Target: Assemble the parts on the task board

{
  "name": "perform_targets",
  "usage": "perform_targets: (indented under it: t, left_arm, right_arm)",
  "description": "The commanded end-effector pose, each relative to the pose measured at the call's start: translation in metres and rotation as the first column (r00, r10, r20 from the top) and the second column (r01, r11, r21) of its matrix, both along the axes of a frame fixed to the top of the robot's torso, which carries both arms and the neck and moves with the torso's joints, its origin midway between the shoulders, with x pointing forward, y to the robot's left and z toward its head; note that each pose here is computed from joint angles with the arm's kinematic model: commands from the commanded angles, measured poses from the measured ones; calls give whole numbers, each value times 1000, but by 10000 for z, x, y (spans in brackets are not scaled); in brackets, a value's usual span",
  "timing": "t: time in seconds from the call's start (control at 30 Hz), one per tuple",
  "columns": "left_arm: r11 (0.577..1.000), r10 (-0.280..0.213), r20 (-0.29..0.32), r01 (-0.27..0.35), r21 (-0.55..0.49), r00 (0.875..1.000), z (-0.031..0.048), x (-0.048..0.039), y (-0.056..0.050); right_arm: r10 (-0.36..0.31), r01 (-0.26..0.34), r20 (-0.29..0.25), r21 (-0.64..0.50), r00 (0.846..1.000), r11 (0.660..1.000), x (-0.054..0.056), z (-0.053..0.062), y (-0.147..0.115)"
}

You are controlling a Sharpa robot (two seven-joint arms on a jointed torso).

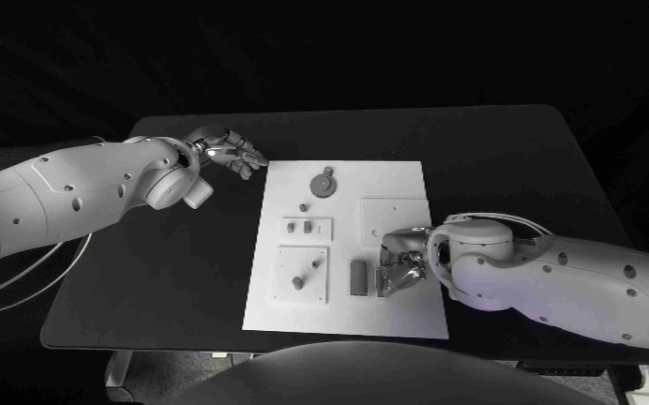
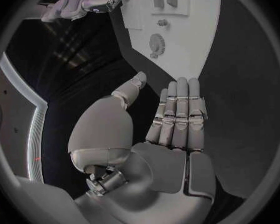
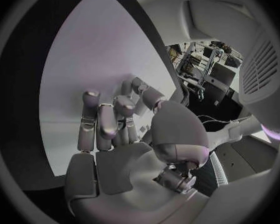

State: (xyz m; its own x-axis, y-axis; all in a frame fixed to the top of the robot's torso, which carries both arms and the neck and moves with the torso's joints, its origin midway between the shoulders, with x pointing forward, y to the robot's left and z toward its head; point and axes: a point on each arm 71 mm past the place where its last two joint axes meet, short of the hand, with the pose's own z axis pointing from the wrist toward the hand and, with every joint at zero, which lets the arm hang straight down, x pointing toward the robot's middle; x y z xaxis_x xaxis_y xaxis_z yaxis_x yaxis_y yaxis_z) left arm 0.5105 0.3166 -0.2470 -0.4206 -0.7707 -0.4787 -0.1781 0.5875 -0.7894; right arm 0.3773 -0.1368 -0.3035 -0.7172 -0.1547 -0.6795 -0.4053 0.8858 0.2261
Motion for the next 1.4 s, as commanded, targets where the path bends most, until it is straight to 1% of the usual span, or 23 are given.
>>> perform_targets:
  t: [0.03,0.1,0.27,0.33,0.43,0.5,0.6,0.63,0.67,0.73,0.77,0.8,0.83,0.87,0.9,0.97,1.0,1.07,1.17,1.23,1.33,1.4]
  left_arm:
    - [1000,-13,0,13,-4,1000,6,-2,-18]
    - [1000,-13,1,13,-4,1000,6,-1,-16]
    - [1000,-8,6,8,-3,1000,10,-1,-1]
    - [1000,-4,15,4,-4,1000,16,3,4]
    - [1000,1,33,-1,-7,999,28,10,4]
    - [1000,8,44,-8,-15,999,36,15,4]
    - [999,21,66,-19,-30,998,52,26,-1]
    - [999,25,71,-22,-36,997,57,28,-2]
    - [999,27,74,-24,-39,997,59,30,-3]
    - [999,33,86,-29,-46,996,69,34,-4]
    - [998,34,91,-30,-50,995,73,35,-6]
    - [997,43,100,-36,-63,994,84,39,-5]
    - [996,48,103,-41,-74,994,90,41,-3]
    - [996,51,104,-43,-77,993,92,42,-2]
    - [995,62,109,-53,-89,992,100,47,5]
    - [992,78,115,-66,-105,990,111,54,21]
    - [991,84,119,-71,-111,989,115,56,25]
    - [987,99,124,-82,-135,987,127,63,40]
    - [977,131,122,-107,-183,984,139,78,50]
    - [969,150,120,-122,-214,981,146,92,55]
    - [956,170,118,-135,-260,978,153,128,39]
    - [950,173,113,-135,-282,978,153,147,25]
  right_arm:
    - [-20,20,12,-26,1000,999,10,-48,-79]
    - [-26,26,11,-19,1000,999,12,-46,-97]
    - [-63,63,0,50,998,997,9,-6,-159]
    - [-70,70,-7,87,998,994,33,43,-156]
    - [-82,83,-11,166,997,983,95,148,-142]
    - [-82,79,1,221,997,972,157,230,-133]
    - [-107,90,43,289,993,953,315,354,-159]
    - [-116,94,51,313,992,945,373,390,-176]
    - [-121,96,55,330,991,939,408,407,-191]
    - [-134,103,53,395,990,913,567,462,-267]
    - [-159,121,54,423,986,898,647,484,-311]
    - [-199,151,55,466,978,872,790,519,-412]
    - [-221,166,57,486,974,858,870,542,-469]
    - [-231,172,60,494,971,852,904,554,-492]
    - [-257,184,74,516,964,837,1001,584,-555]
    - [-299,195,99,561,949,804,1137,627,-647]
    - [-312,197,106,579,944,791,1179,636,-679]
    - [-352,205,126,617,927,760,1299,660,-746]
    - [-404,219,134,667,905,712,1450,694,-817]
    - [-447,242,120,703,886,669,1550,712,-851]
    - [-497,262,114,737,860,623,1708,730,-917]
    - [-530,282,97,759,843,587,1788,739,-949]
